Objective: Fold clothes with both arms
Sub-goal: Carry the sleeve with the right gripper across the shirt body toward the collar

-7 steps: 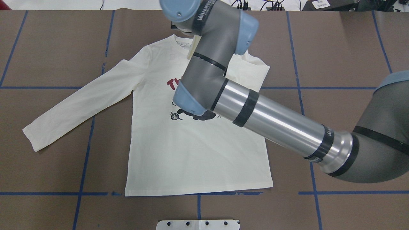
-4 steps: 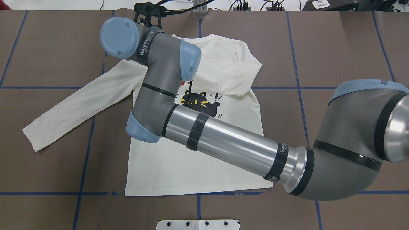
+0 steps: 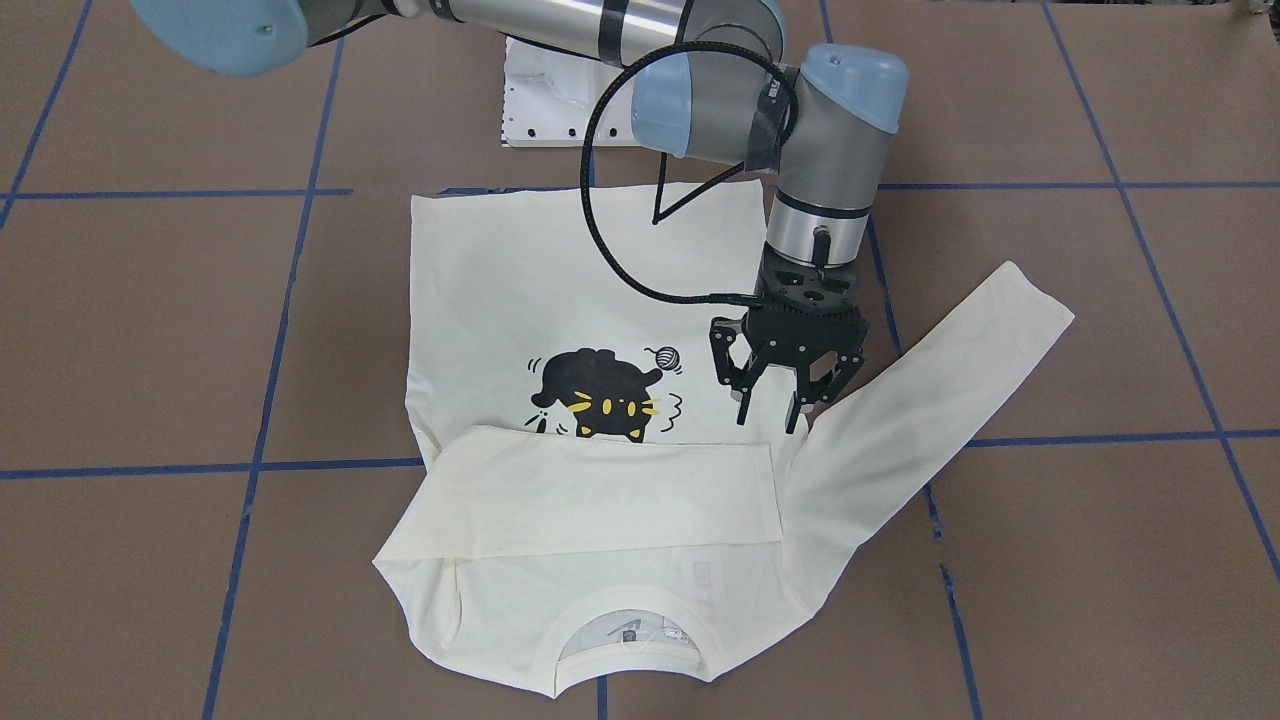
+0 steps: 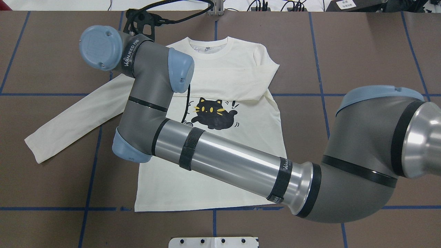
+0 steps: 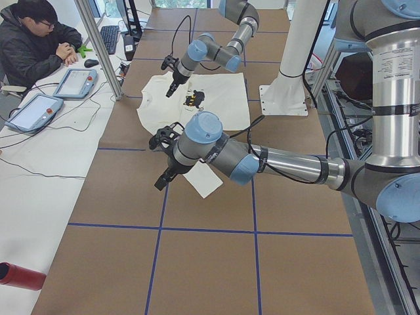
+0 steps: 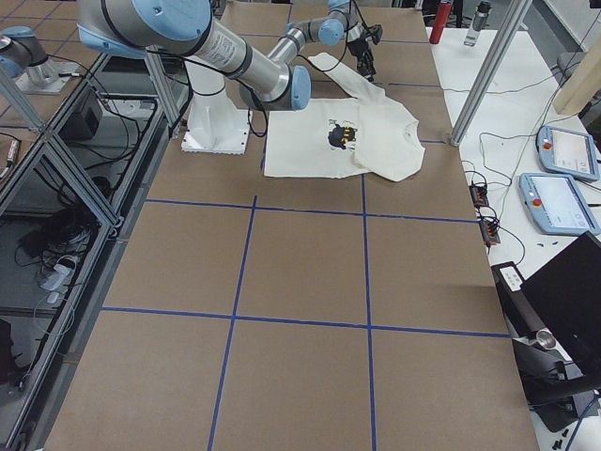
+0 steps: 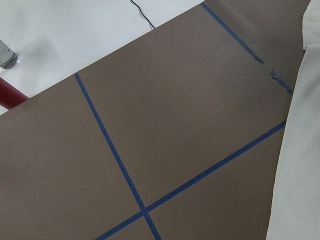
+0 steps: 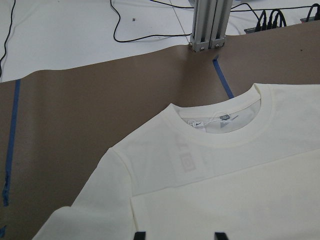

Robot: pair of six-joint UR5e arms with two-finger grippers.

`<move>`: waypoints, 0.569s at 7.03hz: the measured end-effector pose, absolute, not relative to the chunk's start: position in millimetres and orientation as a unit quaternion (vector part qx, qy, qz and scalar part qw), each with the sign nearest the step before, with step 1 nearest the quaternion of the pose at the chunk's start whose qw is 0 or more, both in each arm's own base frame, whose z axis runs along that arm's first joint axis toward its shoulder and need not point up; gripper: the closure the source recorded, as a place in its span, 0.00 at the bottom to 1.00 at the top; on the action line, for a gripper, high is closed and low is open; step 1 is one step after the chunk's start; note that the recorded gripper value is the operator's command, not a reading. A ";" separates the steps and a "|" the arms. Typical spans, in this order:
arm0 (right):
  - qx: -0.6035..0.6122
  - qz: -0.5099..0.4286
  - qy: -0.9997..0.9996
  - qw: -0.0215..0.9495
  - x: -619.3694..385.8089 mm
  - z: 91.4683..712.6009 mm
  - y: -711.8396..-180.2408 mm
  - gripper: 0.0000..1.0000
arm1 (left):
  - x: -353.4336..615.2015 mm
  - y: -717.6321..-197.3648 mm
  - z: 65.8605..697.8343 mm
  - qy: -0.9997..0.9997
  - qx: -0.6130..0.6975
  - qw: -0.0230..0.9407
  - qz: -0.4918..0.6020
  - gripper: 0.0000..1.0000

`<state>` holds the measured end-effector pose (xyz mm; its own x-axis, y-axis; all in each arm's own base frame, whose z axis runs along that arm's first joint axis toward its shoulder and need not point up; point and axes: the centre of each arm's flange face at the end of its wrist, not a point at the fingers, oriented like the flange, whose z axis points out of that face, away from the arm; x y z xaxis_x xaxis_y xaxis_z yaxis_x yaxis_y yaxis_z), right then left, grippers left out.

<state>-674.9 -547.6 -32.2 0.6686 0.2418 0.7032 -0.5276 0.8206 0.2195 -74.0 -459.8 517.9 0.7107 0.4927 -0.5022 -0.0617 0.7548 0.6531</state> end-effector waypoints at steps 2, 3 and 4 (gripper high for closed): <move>0.166 0.194 -0.344 0.903 -645.3 -47.0 -570.2 0.00 | -73.3 -464.7 508.8 0.347 0.318 0.868 0.154 0.01; 0.146 0.179 -0.346 0.909 -614.1 -47.4 -595.7 0.00 | -71.2 -466.5 497.2 0.351 0.335 0.862 0.145 0.01; 0.131 0.156 -0.350 0.914 -574.3 -41.3 -618.9 0.00 | -56.0 -466.6 488.9 0.361 0.353 0.849 0.154 0.02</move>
<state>-574.3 -618.9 -41.3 0.7058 0.1941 0.6813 -0.3775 0.9169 0.1298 -56.0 -466.6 488.9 0.6928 0.5158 -0.5041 -0.0059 0.7030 0.7112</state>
